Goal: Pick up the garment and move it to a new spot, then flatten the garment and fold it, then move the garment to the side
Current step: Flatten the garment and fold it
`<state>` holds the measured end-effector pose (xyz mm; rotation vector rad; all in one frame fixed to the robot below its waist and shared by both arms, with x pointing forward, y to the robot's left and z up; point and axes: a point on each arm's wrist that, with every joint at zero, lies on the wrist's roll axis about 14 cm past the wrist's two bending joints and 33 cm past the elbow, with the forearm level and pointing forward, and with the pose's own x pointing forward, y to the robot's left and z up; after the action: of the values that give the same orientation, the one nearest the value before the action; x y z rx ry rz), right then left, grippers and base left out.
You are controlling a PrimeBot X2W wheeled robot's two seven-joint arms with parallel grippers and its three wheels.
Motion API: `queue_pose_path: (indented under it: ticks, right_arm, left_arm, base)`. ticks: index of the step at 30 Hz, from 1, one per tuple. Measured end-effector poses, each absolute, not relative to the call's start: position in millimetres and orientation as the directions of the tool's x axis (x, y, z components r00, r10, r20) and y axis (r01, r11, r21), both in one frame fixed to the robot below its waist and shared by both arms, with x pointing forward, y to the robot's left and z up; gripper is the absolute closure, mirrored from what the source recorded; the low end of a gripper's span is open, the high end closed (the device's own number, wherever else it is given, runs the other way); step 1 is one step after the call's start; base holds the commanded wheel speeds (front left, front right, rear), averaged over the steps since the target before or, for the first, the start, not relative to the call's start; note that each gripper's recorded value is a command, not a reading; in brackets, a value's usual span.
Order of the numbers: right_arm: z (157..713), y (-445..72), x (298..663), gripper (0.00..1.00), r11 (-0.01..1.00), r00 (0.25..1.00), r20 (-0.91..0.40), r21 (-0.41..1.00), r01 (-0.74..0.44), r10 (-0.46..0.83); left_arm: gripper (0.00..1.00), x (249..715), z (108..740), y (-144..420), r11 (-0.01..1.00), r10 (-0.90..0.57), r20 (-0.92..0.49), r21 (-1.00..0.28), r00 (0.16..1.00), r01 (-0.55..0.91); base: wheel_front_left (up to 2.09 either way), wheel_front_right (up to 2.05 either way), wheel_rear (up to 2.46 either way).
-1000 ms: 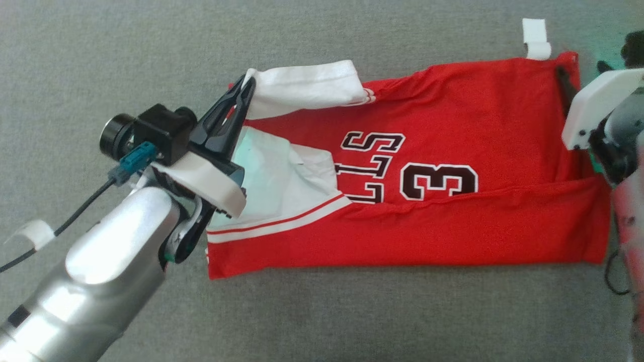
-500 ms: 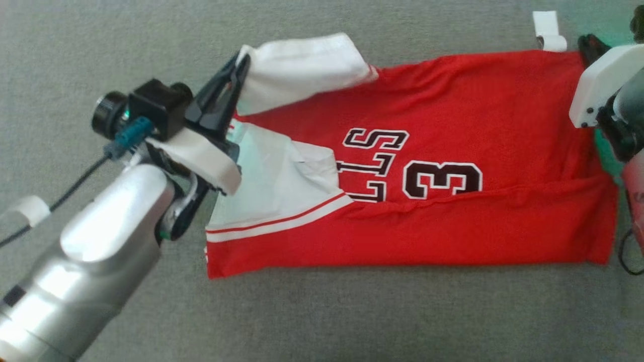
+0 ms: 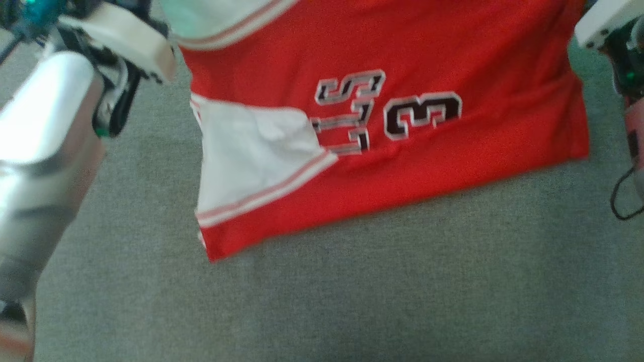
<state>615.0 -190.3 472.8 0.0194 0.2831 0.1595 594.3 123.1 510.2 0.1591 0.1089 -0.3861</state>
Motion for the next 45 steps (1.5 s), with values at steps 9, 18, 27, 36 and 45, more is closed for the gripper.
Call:
queue_pose_path:
  ticks: [9, 18, 27, 36, 45]
  right_arm:
    - [483.6, -185.5, 621.9, 1.0, 0.985, 0.963, -0.215, 0.095, -0.143, 0.161]
    - [470.8, -181.0, 598.4, 1.0, 0.977, 0.939, -0.278, 0.134, -0.168, 0.2]
    - [435.2, -187.3, 543.3, 1.0, 0.968, 0.847, -0.469, 0.104, -0.229, 0.251]
    - [414.0, -197.1, 510.8, 1.0, 0.943, 0.763, -0.591, -0.016, -0.334, 0.26]
    - [386.8, -202.4, 484.7, 1.0, 0.887, 0.657, -0.718, -0.122, -0.445, 0.231]
  left_arm:
    - [1.0, 611.6, 524.2, 127.1, 0.922, -0.339, -0.059, 0.176, 0.939, 0.345]
    - [1.0, 575.6, 503.5, 131.5, 0.902, -0.377, -0.13, 0.173, 0.917, 0.396]
    - [1.0, 508.5, 471.9, 131.3, 0.869, -0.437, -0.271, 0.12, 0.858, 0.48]
    - [1.0, 433.2, 422.9, 128.3, 0.823, -0.482, -0.519, 0.01, 0.706, 0.569]
    - [1.0, 400.7, 410.6, 116.0, 0.775, -0.509, -0.622, -0.032, 0.595, 0.631]
  base:
    - [0.0, 0.0, 0.0]
    - [0.0, 0.0, 0.0]
    - [0.0, 0.0, 0.0]
    - [0.0, 0.0, 0.0]
    - [0.0, 0.0, 0.0]
